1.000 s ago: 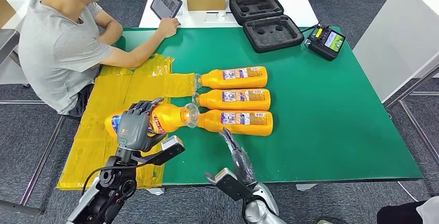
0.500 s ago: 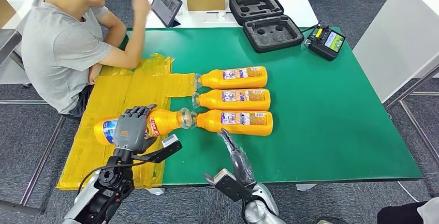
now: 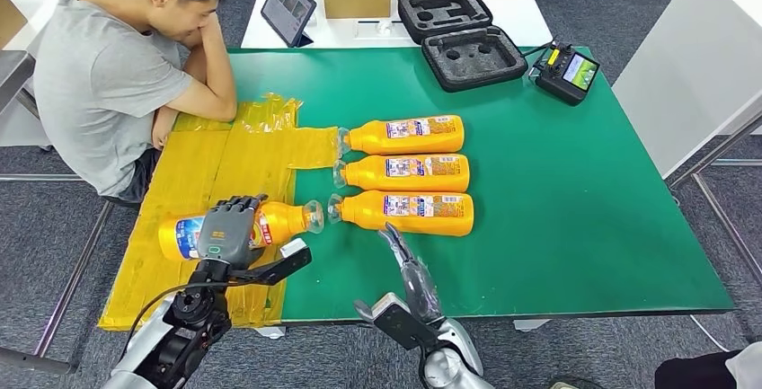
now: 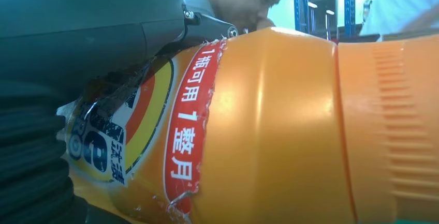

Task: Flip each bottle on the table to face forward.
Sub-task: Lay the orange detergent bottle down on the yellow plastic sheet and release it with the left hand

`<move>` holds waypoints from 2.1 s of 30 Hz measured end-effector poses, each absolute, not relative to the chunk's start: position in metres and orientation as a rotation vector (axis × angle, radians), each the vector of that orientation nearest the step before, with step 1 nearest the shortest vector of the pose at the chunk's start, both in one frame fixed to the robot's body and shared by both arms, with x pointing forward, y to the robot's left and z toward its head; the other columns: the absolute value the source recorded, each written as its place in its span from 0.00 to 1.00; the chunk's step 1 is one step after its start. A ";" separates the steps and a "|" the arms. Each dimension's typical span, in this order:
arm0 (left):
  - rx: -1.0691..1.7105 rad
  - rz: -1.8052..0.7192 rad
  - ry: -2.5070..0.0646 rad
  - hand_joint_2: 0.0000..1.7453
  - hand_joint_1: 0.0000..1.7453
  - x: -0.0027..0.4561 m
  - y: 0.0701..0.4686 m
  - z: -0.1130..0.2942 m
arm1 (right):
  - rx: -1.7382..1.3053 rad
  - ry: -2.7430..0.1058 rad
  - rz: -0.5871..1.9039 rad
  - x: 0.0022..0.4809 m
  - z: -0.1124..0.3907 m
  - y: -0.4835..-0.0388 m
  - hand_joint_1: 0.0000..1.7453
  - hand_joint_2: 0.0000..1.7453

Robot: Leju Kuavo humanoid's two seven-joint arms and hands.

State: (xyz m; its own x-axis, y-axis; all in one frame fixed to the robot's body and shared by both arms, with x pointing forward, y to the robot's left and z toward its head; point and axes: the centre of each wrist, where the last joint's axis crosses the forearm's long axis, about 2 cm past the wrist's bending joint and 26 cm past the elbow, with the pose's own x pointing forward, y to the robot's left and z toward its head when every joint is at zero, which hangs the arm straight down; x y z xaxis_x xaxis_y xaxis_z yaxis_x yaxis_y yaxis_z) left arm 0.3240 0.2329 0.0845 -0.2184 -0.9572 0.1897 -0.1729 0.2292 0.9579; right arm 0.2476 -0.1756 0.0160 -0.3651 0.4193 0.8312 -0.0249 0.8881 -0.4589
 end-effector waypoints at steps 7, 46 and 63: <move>1.068 -1.125 -1.565 1.00 1.00 0.322 0.233 0.080 | -0.290 -1.886 0.477 0.243 0.013 -0.176 0.00 1.00; 1.017 -1.135 -1.468 1.00 0.80 0.325 0.237 0.080 | -0.293 -1.883 0.484 0.261 0.018 -0.180 0.00 1.00; 0.950 -1.220 -1.397 1.00 0.08 0.333 0.236 0.078 | -0.300 -1.857 0.474 0.258 0.013 -0.183 0.00 1.00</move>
State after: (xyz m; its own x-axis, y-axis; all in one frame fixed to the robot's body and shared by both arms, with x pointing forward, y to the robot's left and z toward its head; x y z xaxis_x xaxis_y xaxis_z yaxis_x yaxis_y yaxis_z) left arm 0.3334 0.2365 0.0776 -0.1807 -0.9658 0.1862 0.0544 0.1792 0.9823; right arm 0.2578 -0.1829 0.0126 -0.3282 0.4295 0.8413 -0.0262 0.8862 -0.4626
